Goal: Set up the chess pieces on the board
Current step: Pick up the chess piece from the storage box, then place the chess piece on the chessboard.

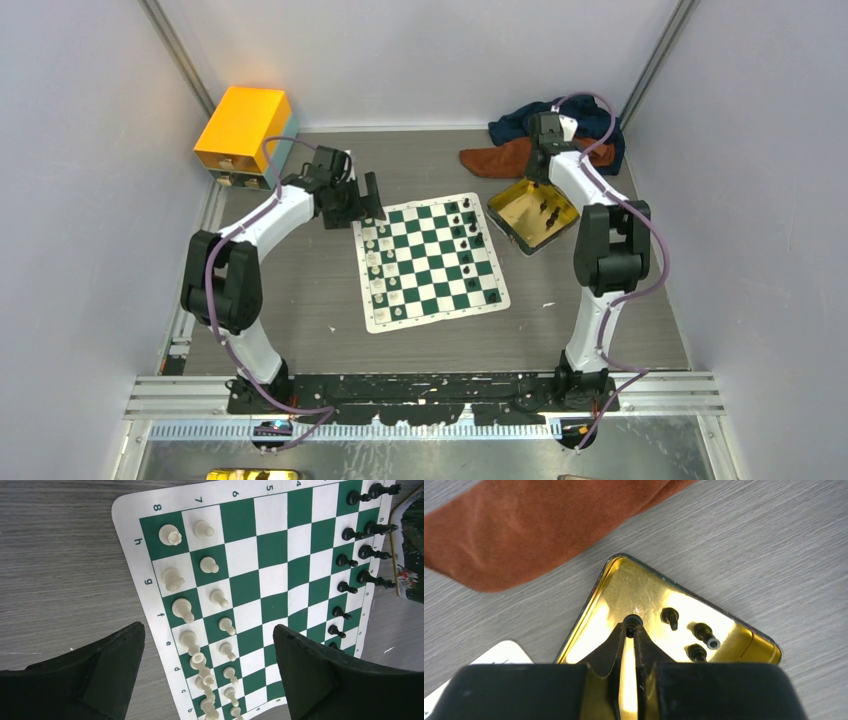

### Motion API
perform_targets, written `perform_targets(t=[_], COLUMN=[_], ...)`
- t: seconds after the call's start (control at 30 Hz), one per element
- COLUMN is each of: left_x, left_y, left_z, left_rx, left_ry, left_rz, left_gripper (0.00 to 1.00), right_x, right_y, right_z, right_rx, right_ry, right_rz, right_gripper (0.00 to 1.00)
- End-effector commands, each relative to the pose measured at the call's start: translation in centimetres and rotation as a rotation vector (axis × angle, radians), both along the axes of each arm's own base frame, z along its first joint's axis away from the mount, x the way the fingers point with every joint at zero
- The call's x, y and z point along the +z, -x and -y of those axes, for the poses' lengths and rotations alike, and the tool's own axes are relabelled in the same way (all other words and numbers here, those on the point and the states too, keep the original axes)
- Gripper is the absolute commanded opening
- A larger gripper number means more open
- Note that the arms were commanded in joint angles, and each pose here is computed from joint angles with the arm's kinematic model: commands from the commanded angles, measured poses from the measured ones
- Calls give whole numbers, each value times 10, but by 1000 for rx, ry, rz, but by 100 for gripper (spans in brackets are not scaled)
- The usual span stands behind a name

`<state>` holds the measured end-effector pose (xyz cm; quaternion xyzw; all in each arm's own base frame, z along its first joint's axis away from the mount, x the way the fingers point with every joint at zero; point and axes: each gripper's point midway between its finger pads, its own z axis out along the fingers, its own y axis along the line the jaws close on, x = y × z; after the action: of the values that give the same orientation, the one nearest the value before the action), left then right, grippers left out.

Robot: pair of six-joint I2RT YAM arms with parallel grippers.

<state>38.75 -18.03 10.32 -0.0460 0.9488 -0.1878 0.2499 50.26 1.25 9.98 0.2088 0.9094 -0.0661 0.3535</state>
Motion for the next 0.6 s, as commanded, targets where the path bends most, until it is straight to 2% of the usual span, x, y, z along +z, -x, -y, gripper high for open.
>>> perform_targets(t=[0.0, 0.13, 0.37, 0.57], left_x=[36, 40, 45, 49], left_y=[-4, -2, 6, 10], left_z=[1, 1, -1, -2], left_rx=[-11, -9, -3, 1], left_ry=[29, 34, 46, 52], left_rz=[105, 113, 122, 126], left_gripper=[100, 100, 100, 100], right_x=[48, 65, 75, 69], right_y=[15, 46, 124, 186], right_z=[-16, -40, -85, -119], right_rx=[52, 125, 269, 373], right_ry=[10, 13, 19, -10], right_rz=[67, 67, 51, 33], right_gripper=[1, 1, 1, 1])
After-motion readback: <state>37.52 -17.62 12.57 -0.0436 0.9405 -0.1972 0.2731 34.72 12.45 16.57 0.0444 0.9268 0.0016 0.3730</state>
